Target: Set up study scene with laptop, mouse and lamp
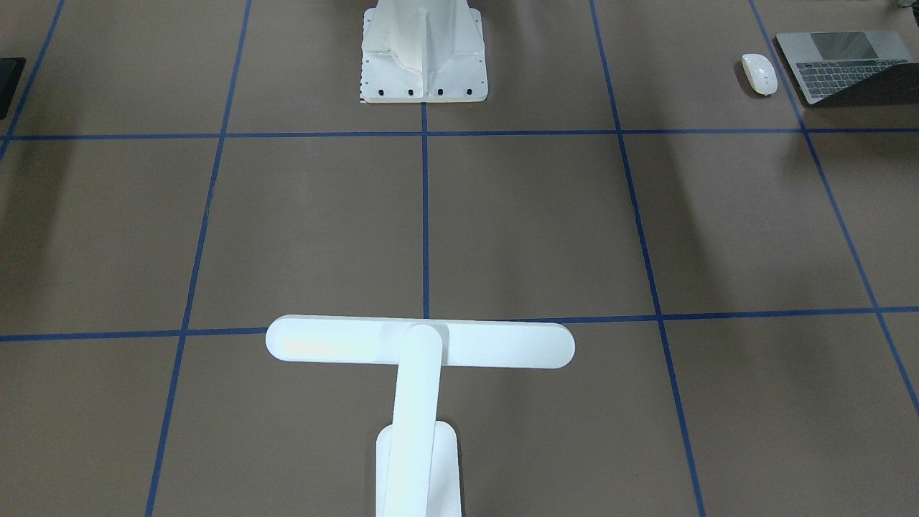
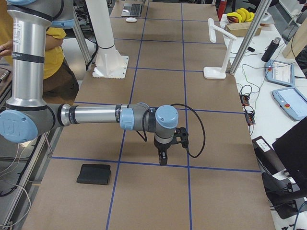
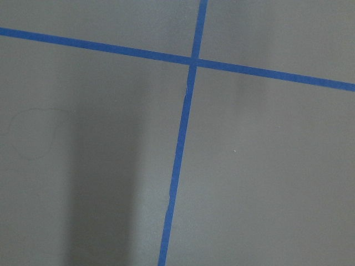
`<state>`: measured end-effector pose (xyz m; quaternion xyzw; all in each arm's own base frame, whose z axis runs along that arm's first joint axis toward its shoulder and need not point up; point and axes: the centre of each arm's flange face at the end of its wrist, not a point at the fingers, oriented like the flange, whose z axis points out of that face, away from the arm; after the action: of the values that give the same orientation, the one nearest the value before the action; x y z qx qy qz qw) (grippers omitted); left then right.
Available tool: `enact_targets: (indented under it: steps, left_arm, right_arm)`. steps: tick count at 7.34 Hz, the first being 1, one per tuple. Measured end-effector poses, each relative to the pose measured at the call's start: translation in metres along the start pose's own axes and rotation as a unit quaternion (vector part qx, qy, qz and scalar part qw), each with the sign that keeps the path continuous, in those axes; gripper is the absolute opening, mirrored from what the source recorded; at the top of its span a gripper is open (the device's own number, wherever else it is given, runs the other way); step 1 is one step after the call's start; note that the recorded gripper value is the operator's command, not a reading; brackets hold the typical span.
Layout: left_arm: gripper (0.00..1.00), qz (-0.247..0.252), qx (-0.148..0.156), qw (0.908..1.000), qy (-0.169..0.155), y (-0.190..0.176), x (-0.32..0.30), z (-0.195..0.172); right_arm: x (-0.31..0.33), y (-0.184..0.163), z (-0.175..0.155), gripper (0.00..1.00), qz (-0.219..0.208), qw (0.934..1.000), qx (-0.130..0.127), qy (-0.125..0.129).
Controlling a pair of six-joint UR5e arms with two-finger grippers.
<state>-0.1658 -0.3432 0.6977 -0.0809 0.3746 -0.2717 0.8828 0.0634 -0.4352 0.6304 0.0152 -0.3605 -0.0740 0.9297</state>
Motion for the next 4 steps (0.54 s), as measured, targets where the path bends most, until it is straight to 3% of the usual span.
enact_targets:
  steps: [1,2,4]
  left_arm:
    - [0.99,-0.080,-0.011,0.9967,-0.006,0.013,-0.028,0.003]
    - [0.99,-0.156,-0.018,0.9874,-0.017,0.026,-0.052,0.009]
    - [0.96,-0.303,-0.028,0.9521,-0.028,0.047,-0.082,0.020]
  right_arm:
    - [0.000,0.000,0.000,1.00,0.000,1.0000,0.000,0.000]
    - [0.000,0.000,0.000,1.00,0.000,1.0000,0.000,0.000]
    - [0.000,0.000,0.000,1.00,0.000,1.0000,0.000,0.000]
